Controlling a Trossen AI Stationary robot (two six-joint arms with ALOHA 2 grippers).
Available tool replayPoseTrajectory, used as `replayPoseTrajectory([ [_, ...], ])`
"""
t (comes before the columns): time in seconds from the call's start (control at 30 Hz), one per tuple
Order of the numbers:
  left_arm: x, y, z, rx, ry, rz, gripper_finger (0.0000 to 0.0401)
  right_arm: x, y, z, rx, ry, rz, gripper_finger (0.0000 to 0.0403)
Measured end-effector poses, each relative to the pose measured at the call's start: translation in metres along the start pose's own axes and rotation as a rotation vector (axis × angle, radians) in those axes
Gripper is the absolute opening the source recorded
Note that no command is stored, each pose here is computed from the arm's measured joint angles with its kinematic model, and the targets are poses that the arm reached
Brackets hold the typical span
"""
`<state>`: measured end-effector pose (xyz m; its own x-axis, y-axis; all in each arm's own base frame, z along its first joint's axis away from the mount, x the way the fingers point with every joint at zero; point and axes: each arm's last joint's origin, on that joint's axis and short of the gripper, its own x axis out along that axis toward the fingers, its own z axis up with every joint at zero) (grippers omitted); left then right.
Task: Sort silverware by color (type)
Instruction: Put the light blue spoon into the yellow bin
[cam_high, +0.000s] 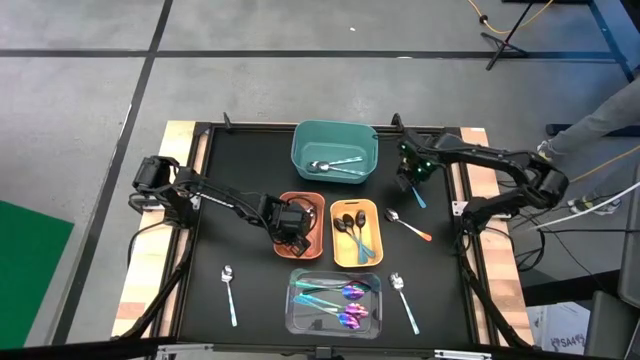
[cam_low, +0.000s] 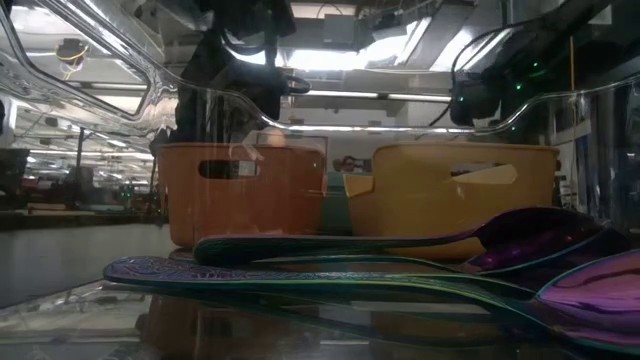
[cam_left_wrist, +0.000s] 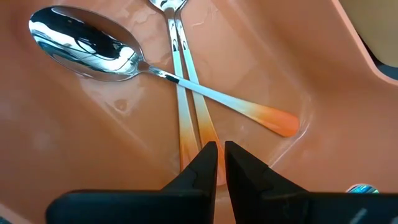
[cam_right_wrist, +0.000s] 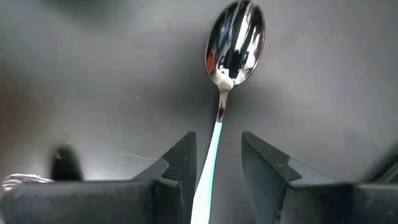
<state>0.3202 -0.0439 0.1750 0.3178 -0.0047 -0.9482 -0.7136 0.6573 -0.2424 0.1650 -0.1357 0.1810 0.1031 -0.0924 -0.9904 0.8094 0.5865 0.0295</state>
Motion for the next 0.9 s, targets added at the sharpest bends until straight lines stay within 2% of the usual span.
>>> replayPoseTrajectory([
  [0.9,0.000,0.000,0.000,-0.001,0.000,0.000,0.0025,0.031,0.002,0.009,-0.032,0.101,-0.041,0.0115],
])
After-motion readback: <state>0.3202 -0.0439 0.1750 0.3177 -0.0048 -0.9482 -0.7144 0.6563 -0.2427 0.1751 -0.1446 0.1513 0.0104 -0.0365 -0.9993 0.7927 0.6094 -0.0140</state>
